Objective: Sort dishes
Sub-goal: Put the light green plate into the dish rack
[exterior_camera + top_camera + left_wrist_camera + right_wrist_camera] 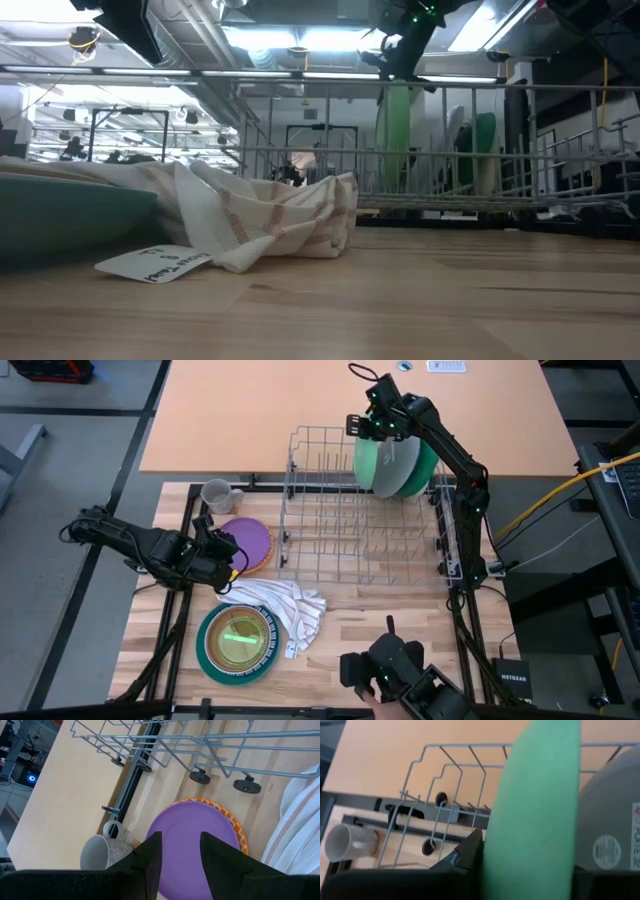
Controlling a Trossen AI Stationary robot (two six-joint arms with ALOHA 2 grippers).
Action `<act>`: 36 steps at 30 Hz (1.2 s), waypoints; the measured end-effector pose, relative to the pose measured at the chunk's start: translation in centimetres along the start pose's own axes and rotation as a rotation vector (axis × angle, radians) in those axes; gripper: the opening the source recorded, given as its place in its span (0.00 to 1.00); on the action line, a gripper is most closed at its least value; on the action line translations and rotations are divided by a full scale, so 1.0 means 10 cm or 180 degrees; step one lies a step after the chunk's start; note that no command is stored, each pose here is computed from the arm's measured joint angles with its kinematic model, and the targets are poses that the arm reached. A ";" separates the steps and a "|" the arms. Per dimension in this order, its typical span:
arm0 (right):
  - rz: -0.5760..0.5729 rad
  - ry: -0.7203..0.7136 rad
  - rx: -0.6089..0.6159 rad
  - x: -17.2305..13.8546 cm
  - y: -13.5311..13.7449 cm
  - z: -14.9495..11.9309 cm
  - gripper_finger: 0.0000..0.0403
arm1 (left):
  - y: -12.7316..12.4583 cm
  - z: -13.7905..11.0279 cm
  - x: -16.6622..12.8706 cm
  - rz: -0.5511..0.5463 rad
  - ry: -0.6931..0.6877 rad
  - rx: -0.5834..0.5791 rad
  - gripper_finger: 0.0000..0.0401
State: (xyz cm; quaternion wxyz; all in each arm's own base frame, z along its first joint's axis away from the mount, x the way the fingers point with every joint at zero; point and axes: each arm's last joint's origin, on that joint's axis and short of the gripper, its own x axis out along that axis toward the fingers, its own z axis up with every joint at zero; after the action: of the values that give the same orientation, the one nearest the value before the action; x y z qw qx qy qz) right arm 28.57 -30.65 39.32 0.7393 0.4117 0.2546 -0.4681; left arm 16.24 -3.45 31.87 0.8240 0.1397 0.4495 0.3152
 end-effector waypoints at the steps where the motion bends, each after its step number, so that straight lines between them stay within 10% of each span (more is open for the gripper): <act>1: 0.0005 0.0025 -0.0051 0.00 0.00 -0.01 0.24 | 0.00 0.00 0.00 0.0000 0.0000 -0.0001 0.31; 36: -0.0122 0.0182 -0.0173 0.00 -0.04 -0.06 0.27 | 0.00 0.00 0.00 0.0000 -0.0001 -0.0038 0.31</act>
State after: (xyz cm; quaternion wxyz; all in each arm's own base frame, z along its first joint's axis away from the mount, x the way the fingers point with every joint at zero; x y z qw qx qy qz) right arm 28.25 -30.24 38.89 0.7336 0.3997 0.2960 -0.4631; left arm 16.25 -3.45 31.88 0.8249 0.1347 0.4475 0.3179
